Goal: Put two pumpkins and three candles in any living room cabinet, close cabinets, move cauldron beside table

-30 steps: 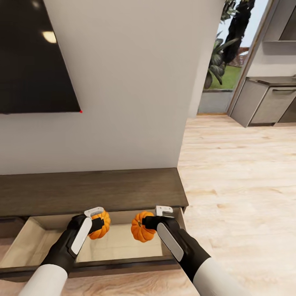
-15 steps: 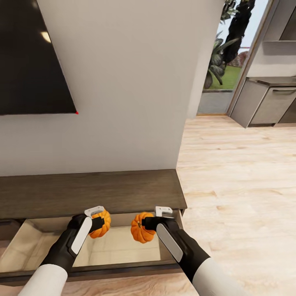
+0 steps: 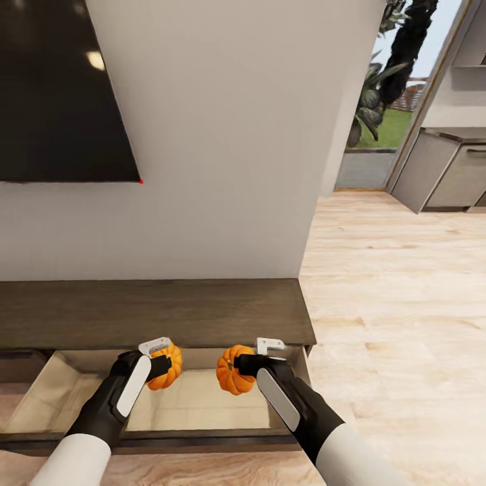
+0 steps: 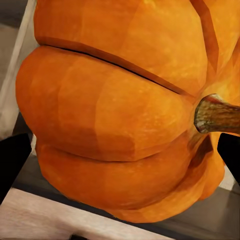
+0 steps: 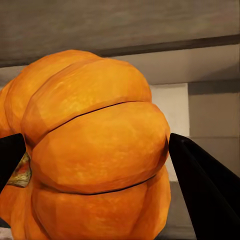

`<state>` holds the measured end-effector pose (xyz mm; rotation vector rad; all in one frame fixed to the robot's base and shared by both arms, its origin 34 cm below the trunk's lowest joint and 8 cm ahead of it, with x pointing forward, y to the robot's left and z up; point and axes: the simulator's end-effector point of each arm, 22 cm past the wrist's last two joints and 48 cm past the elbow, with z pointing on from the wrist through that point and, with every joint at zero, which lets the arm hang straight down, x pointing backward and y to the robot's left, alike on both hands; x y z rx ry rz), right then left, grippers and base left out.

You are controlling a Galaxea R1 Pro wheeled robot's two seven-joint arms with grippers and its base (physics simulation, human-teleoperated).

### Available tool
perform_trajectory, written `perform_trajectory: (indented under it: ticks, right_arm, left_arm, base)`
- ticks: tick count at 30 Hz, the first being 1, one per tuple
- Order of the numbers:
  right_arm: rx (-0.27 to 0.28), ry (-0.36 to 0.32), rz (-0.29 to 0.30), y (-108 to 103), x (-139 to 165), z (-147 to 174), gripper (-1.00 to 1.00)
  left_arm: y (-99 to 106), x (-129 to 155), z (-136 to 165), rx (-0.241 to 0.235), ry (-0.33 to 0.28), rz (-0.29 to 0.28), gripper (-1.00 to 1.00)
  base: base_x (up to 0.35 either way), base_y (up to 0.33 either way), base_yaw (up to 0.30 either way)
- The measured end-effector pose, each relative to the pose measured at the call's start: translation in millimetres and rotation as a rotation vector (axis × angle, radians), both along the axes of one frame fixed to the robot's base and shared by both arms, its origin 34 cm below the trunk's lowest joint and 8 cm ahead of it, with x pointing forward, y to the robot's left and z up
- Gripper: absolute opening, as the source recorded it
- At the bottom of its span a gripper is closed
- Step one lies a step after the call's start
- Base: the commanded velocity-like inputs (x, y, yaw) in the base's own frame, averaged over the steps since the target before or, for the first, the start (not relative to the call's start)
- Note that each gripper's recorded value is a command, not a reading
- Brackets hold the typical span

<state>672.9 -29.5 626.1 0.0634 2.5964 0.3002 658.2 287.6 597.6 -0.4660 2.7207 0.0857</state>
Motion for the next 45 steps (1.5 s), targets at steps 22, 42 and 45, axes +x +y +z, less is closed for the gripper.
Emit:
perform_trajectory:
  ticks: [22,42,45]
  right_arm:
    - [0.008,-0.008,0.005,0.1,-1.4,-34.9,-1.0]
    - [-0.162,0.02,-0.096,-41.4,-9.0,-81.0,-1.0]
    - [-0.183,0.021,-0.11,-46.3,-10.1,-86.6,-1.0]
  left_arm:
    - [-2.1,-4.0,-37.6,-0.003,0.003,-0.002,-1.0]
    - [-10.2,-7.4,-75.0,0.006,0.003,-0.032,-1.0]
    - [-14.8,-8.6,-81.5,0.011,0.005,-0.045,-1.0]
  base:
    - [0.0,0.0,0.014]
    - [0.0,0.0,0.0]
    - [0.0,0.0,0.0]
